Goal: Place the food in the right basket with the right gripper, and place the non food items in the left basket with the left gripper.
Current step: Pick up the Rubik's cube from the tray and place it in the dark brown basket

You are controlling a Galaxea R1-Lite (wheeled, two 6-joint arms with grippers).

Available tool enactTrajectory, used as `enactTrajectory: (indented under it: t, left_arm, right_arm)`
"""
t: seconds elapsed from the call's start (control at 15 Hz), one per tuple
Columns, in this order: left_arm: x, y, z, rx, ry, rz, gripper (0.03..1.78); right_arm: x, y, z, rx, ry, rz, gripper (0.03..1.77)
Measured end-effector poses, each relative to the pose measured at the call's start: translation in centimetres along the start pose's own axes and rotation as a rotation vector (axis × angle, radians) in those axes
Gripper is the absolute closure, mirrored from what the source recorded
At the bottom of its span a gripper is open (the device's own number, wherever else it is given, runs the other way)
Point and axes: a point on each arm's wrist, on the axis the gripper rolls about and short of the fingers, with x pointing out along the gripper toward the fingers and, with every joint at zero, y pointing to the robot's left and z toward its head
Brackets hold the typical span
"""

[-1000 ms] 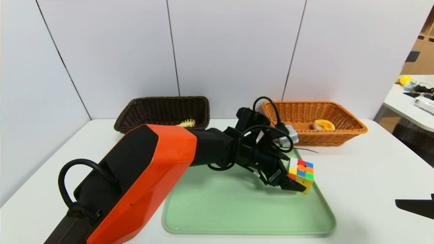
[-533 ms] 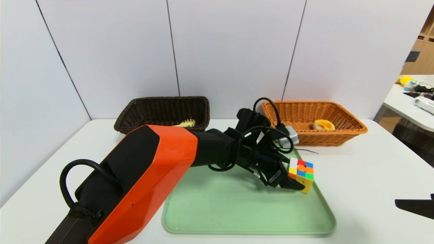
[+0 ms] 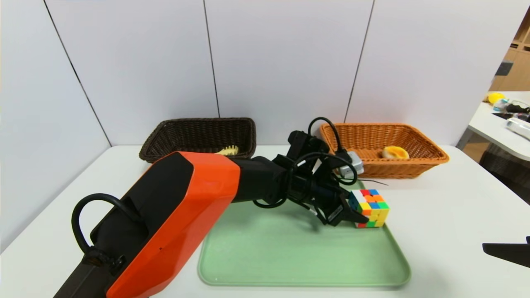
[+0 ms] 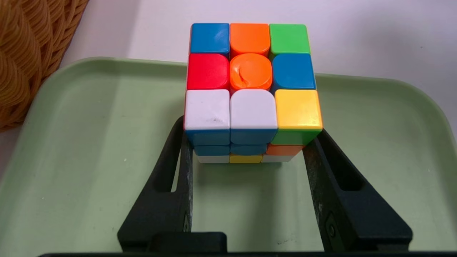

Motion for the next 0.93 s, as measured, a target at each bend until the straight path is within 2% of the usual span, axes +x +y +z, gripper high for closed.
enactTrajectory:
  t: [0.47,0.73,0.93]
  left_arm:
    - [-2.7,-0.2,2.1,0.015,-0.026,0.028,0.91]
    - [-6.4,0.2,3.8,0.021,-0.046,0.081,0.91]
    - [-10.8,1.6,4.9,0.018,-0.060,0.162,0.91]
  right_arm:
    - [0.0,0.0,-0.1,0.000,-0.001,-0.002,0.10]
    - [0.0,0.0,-0.1,-0.002,-0.001,0.003,0.10]
    - [-0.1,0.0,-0.1,-0.004,-0.003,0.004,0.10]
